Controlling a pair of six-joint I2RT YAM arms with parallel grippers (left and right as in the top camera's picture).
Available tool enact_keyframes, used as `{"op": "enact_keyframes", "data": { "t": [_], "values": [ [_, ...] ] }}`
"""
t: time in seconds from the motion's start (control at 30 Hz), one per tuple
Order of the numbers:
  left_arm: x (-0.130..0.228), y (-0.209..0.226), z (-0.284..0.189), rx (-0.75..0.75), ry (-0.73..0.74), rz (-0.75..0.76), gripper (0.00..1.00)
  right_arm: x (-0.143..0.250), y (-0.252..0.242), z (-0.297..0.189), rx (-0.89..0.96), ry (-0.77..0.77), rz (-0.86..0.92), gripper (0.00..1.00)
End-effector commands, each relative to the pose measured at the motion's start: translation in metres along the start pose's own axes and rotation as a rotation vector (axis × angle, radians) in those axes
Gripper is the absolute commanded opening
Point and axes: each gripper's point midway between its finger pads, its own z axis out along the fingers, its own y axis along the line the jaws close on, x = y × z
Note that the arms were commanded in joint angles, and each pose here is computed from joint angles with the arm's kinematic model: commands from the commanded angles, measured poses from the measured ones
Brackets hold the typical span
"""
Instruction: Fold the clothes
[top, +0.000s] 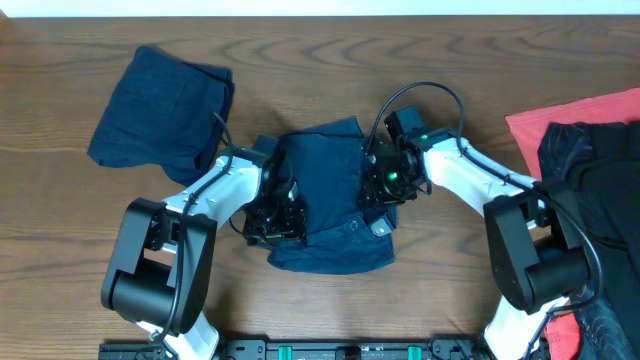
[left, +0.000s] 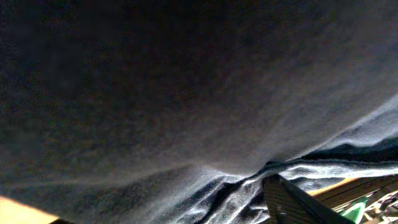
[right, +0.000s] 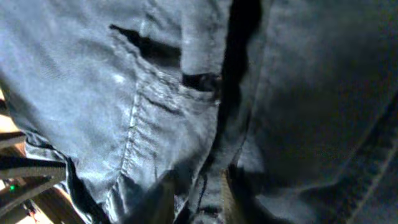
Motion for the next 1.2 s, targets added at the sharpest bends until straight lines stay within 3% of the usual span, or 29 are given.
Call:
{"op": "enact_keyframes", "data": {
  "t": [0.0, 0.1, 0.2, 0.33, 0.5, 0.73, 0.8, 0.87, 0.93, 1.0, 1.17],
  "values": [
    [-0.004, -0.005, -0.004, 0.015, -0.009, 0.009, 0.71, 0.0, 0.031, -0.002, -0.177, 0.003, -0.097, 0.13],
    [-0.004, -0.005, -0.004, 0.016, -0.009, 0.009, 0.71, 0.001, 0.08, -0.021, -0.482, -0.024, -0.274, 0.01],
    [-0.001, -0.004, -0.004, 0.013, 0.003, 0.004, 0.71, -0.001, 0.081, -0.034, -0.521, -0.03, -0.228, 0.01],
    [0.005, -0.001, -0.004, 0.008, 0.028, -0.013, 0.71, -0.008, 0.043, -0.043, -0.342, -0.061, -0.12, 0.01],
    [0.0, 0.006, -0.006, -0.014, 0.009, -0.022, 0.72, -0.004, -0.054, -0.066, 0.173, -0.108, 0.142, 0.01],
    [-0.009, 0.002, -0.005, -0.002, -0.027, -0.004, 0.77, 0.003, -0.073, -0.064, 0.269, -0.089, 0.166, 0.01],
    [-0.009, 0.0, -0.005, 0.011, -0.024, -0.004, 0.77, 0.006, -0.065, -0.056, 0.219, -0.065, 0.16, 0.01],
    [-0.008, -0.005, -0.006, 0.042, -0.018, -0.004, 0.77, 0.005, -0.031, -0.053, 0.026, -0.051, -0.014, 0.01],
    [-0.007, -0.007, -0.007, 0.063, -0.016, -0.007, 0.77, 0.003, 0.001, -0.058, -0.142, -0.071, -0.141, 0.07],
    [-0.007, -0.013, -0.009, 0.09, -0.017, -0.003, 0.77, 0.001, 0.015, -0.063, -0.221, -0.088, -0.154, 0.16],
    [-0.012, -0.026, -0.029, 0.118, -0.067, 0.025, 0.77, 0.005, 0.01, -0.053, -0.18, -0.06, -0.145, 0.24]
  ]
}}
